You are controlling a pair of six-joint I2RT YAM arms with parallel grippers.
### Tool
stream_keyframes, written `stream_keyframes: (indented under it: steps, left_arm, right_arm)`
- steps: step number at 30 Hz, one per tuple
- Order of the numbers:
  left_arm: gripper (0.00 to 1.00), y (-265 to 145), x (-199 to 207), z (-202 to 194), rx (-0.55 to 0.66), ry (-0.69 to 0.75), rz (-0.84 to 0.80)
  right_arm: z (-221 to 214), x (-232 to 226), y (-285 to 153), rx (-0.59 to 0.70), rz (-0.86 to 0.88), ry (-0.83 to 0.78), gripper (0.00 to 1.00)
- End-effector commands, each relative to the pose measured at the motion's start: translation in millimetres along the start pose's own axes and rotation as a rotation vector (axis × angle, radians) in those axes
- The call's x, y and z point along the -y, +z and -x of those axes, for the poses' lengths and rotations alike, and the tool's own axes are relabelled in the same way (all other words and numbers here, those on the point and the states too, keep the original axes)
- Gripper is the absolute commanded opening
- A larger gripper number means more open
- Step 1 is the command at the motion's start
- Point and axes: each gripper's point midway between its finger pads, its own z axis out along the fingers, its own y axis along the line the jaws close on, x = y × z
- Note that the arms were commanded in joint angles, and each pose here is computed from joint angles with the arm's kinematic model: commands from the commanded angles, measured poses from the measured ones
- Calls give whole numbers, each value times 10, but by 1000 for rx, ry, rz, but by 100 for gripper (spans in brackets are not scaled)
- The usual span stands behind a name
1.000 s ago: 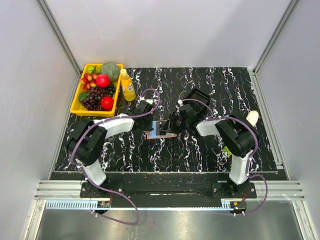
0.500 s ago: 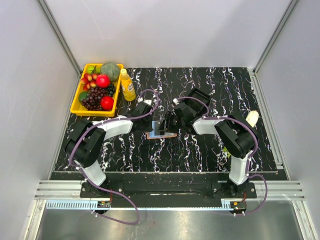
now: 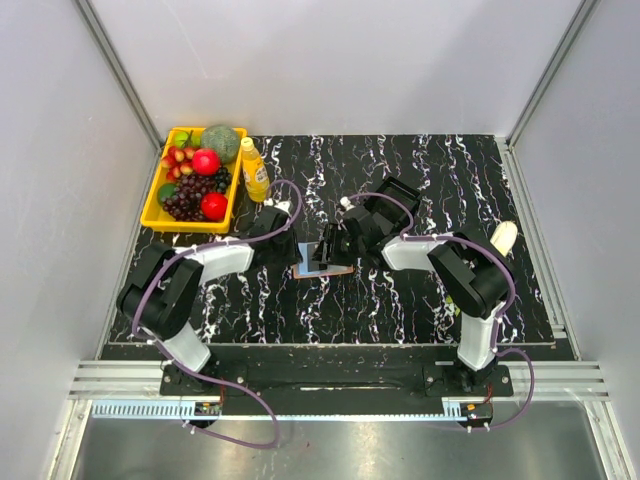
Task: Put the credit cards into the card holder
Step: Insert the credit card into the card holder.
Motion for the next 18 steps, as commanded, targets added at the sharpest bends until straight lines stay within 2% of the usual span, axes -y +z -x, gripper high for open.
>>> stream_keyframes:
  steps: [1,7,14,18]
  left_arm:
    - [19,-67,-400,-585,-185,-42,105]
    - [19,-50,-363,-585,-171,-80,63]
    - [20,-85,-393,-525,-109,-130,37]
    - [20,-86,-408,-532,-97,-147,23]
  right_arm:
    - [-160,38,-1,-28,-61,-33,55]
    - [-207,77,89,-44,-134,-58,55]
    - [-44,117,-66,40,-186,-79,56]
    - [7,132,-106,58,-209,-89,63]
